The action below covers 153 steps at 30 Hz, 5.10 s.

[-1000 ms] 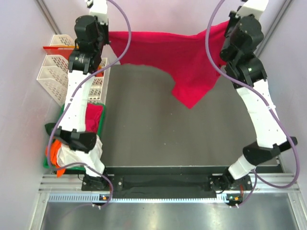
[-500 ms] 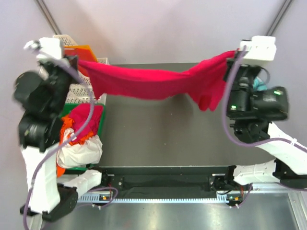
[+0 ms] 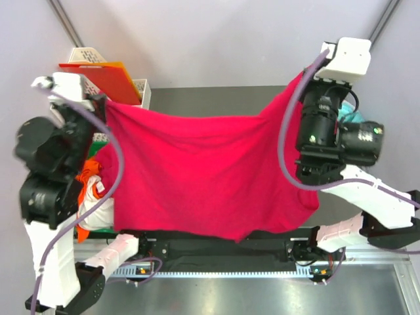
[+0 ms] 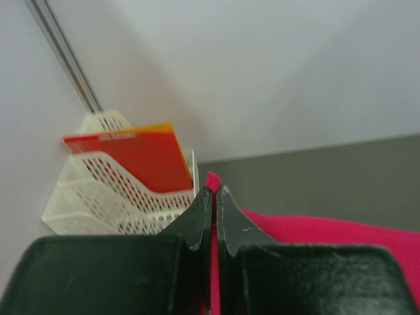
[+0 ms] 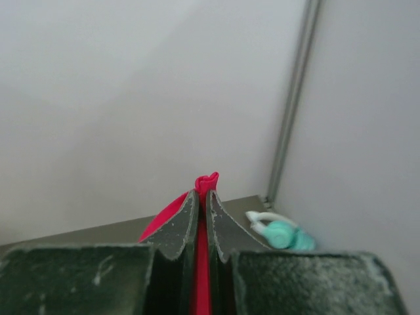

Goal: Fold and stack the t-shirts
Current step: Flatten the tshirt out, then fold the tshirt

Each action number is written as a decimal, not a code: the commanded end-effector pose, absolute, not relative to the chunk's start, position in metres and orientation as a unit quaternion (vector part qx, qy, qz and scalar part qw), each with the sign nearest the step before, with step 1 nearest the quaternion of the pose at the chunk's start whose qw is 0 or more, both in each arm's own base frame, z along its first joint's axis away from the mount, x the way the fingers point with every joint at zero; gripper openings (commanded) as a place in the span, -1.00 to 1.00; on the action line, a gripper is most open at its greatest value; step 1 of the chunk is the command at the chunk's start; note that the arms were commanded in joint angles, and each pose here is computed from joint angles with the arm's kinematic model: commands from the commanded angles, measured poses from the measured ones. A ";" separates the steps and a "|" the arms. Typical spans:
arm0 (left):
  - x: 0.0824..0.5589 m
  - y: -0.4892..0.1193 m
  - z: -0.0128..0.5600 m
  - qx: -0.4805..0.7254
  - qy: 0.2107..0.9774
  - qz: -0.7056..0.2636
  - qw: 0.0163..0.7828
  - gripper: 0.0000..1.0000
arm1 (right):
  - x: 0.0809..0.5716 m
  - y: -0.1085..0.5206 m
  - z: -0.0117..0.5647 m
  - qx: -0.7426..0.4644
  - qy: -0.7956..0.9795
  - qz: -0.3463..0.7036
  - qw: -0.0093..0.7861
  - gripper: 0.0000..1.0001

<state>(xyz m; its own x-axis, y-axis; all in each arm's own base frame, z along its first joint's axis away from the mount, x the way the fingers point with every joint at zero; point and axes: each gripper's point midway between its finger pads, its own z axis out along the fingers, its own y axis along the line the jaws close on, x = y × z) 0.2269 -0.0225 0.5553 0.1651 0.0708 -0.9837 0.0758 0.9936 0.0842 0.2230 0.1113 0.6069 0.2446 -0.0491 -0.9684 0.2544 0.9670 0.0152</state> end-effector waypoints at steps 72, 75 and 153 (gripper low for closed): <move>0.650 0.003 0.162 0.001 0.845 0.150 0.514 -1.00 | 0.655 0.129 0.248 0.102 0.776 -0.092 0.615 -1.00; 0.640 0.002 0.168 0.005 0.847 0.144 0.512 -1.00 | 0.639 0.131 0.263 0.096 0.775 -0.099 0.617 -1.00; 0.543 0.038 0.076 0.014 0.907 0.184 0.380 -1.00 | 0.350 0.094 0.061 0.192 0.899 -0.181 0.351 -1.00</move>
<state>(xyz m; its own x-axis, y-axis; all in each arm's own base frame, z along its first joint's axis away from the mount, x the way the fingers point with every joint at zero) 0.5327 0.0326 0.0490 -0.7507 0.1799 -0.6357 -0.0718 0.9343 0.3492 0.3594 0.1062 0.0499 -0.7001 0.2002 -0.6855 0.4379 0.8785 -0.1907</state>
